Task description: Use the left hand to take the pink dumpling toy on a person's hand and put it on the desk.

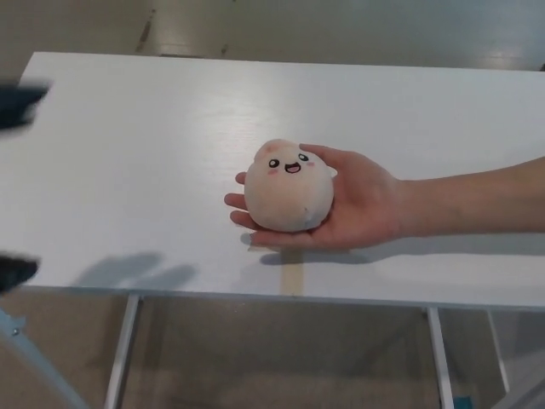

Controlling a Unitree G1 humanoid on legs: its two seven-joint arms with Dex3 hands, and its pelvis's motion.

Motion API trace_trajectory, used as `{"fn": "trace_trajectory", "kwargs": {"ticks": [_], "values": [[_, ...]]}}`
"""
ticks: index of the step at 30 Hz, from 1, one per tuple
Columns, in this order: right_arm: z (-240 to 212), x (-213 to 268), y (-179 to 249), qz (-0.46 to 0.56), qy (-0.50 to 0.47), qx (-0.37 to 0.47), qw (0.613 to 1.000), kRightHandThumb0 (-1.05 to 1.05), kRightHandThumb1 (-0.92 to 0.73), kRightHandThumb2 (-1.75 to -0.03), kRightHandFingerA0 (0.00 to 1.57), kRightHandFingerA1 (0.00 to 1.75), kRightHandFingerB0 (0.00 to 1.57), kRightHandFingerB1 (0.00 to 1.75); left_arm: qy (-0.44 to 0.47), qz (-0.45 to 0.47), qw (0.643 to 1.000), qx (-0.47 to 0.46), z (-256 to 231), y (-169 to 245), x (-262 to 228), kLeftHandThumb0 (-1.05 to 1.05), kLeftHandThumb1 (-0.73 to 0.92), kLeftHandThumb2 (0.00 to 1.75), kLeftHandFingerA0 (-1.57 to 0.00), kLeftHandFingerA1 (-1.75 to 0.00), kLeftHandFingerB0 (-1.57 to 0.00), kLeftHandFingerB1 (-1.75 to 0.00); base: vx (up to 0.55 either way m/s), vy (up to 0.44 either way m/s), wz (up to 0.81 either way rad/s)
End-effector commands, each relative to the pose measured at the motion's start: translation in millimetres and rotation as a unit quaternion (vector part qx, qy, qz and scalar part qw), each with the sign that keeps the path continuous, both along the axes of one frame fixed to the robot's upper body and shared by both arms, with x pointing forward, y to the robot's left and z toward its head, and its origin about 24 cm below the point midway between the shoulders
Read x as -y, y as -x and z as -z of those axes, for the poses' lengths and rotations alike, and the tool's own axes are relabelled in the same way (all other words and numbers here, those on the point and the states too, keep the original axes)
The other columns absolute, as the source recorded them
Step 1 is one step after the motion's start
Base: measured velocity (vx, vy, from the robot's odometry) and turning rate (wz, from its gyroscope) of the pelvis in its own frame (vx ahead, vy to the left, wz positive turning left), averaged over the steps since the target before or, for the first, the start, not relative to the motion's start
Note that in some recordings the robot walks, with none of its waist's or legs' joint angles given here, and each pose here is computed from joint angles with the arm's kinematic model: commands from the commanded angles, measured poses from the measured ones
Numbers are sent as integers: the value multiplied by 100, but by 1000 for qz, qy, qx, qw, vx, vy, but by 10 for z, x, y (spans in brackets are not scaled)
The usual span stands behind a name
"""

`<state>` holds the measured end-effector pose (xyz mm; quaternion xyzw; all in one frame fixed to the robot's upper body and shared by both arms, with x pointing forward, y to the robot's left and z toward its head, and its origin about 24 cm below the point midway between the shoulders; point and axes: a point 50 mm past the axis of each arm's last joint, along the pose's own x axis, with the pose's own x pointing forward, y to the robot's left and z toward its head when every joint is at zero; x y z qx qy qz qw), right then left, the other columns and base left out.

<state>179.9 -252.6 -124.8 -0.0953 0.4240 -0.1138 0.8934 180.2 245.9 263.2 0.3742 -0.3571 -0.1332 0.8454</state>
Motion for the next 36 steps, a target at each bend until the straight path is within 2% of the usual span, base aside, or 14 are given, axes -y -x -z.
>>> {"fn": "trace_trajectory", "kwargs": {"ticks": [1,10,11,14,15,22,23,24,25,27,28,30,31,36], "values": [[4,44,30,-1,4,-8,1000,-18,-66,-59,63,46,52,42,-37,37,999,-11,-407,-481,458,-59,41,70,-36,-45,-27,-39,0,0,0],[-8,31,1,2,0,-1,1000,-18,-66,-59,65,47,52,42,-157,11,984,-82,-317,-1135,859,-58,39,68,-27,-42,-22,-37,0,0,0],[-11,28,-7,1,0,1,1000,-18,-66,-59,65,47,53,43,-173,2,981,-88,-304,-1206,914,-53,45,54,-29,-34,-25,-29,0,0,0],[-18,28,-24,0,-2,2,1000,-18,-66,-59,65,47,51,42,-222,-17,971,-88,-248,-1395,1078,-54,45,54,-28,-33,-23,-29,0,0,0],[-20,27,-29,1,-3,3,1000,-18,-66,-59,64,47,51,42,-241,-23,966,-87,-217,-1462,1141,-27,21,83,-10,-51,-9,-50,0,0,0],[-28,21,-53,8,-10,5,1000,-18,-67,-59,63,47,50,42,-284,-37,952,-113,-72,-1672,1352,-29,21,83,-8,-51,-7,-50,0,0,0],[-30,17,-61,7,-10,5,1000,-18,-66,-59,63,47,50,42,-296,-41,946,-123,-26,-1722,1408,-61,39,69,-20,-40,-15,-36,0,0,0],[-30,14,-64,6,-9,5,1000,-18,-66,-59,63,47,50,42,-303,-44,943,-127,-4,-1744,1434,-61,39,69,-20,-40,-15,-36,0,0,0],[-31,13,-66,5,-9,5,1000,-18,-66,-59,62,46,50,41,-311,-47,940,-131,29,-1764,1461,-28,21,83,-8,-51,-8,-50,0,0,0],[-34,13,-71,6,-9,6,1000,-18,-66,-59,62,46,50,41,-331,-56,932,-139,132,-1819,1516,-29,21,83,-8,-51,-7,-50,0,0,0],[-33,15,-69,7,-9,5,1000,-18,-66,-59,62,46,49,41,-339,-60,928,-142,187,-1841,1532,-62,39,68,-21,-40,-15,-35,0,0,0],[-31,16,-66,6,-9,4,1000,-18,-66,-59,61,46,49,41,-352,-67,922,-148,255,-1870,1544,-61,39,68,-20,-39,-14,-35,0,0,0],[-29,16,-64,5,-9,3,1000,-18,-67,-59,61,46,49,41,-361,-73,917,-154,305,-1883,1542,-56,45,54,-22,-31,-18,-28,0,0,0],[-33,23,-64,4,-11,4,1000,-18,-67,-59,61,46,49,41,-378,-87,904,-178,464,-1928,1527,-56,44,54,-20,-31,-18,-27,0,0,0]]}}
